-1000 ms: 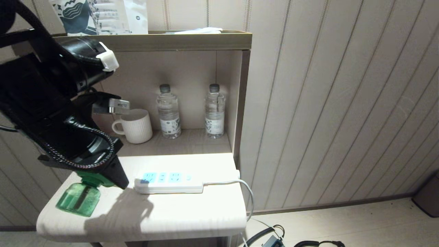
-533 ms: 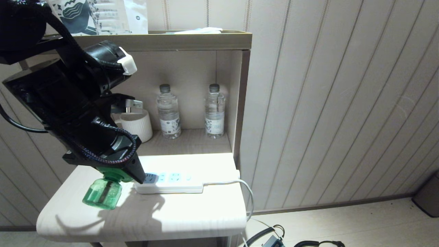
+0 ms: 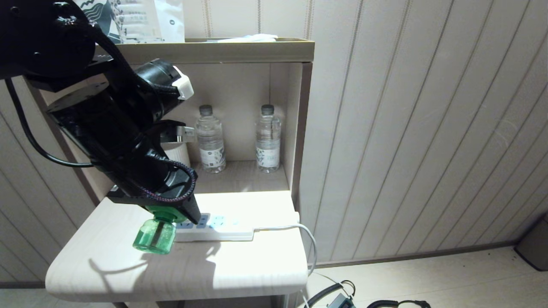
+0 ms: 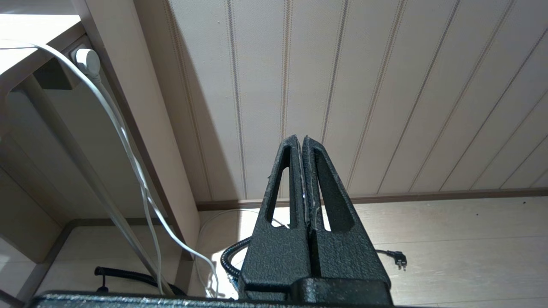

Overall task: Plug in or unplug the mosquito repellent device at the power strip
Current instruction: Insert the plug into the socket

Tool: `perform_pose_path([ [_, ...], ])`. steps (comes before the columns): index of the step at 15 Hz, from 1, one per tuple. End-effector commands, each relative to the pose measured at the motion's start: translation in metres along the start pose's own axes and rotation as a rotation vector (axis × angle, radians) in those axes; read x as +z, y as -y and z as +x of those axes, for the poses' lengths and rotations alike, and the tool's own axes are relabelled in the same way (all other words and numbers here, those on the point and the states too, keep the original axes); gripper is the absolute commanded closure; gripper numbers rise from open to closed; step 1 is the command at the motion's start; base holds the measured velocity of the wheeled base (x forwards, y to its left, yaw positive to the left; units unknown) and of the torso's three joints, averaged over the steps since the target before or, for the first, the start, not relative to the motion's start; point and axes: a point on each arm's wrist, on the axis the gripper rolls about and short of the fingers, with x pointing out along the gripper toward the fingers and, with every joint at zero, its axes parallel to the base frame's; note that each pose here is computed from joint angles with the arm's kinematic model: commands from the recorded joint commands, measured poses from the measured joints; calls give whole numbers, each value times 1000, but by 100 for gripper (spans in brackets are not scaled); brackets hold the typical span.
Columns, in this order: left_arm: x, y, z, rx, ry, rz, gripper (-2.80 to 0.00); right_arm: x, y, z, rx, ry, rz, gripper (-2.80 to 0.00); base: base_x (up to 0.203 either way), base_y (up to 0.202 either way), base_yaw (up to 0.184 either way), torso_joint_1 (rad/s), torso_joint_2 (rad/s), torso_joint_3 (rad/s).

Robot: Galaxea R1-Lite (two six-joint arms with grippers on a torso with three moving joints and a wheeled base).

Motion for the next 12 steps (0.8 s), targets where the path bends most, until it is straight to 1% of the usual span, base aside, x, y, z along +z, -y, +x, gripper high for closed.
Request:
perform_pose_path([
  [1,0,0,3,5,-21,-4,0,0,0,0,1,0,0,0,0,0,0,0,0,0],
  [3,1,0,3,6,-17,-22,0,0,0,0,1,-1,2,0,0,0,0,0,0,0],
  [9,-3,5,-1,-5,-6,-22,0,0,0,0,1,-1,0,0,0,0,0,0,0,0],
  [11,-2,5,1,8,-9,-39,0,0,0,0,1,0,0,0,0,0,0,0,0,0],
  [12,1,2,4,33,-7,-51,0,0,0,0,1,-1,2,0,0,0,0,0,0,0],
])
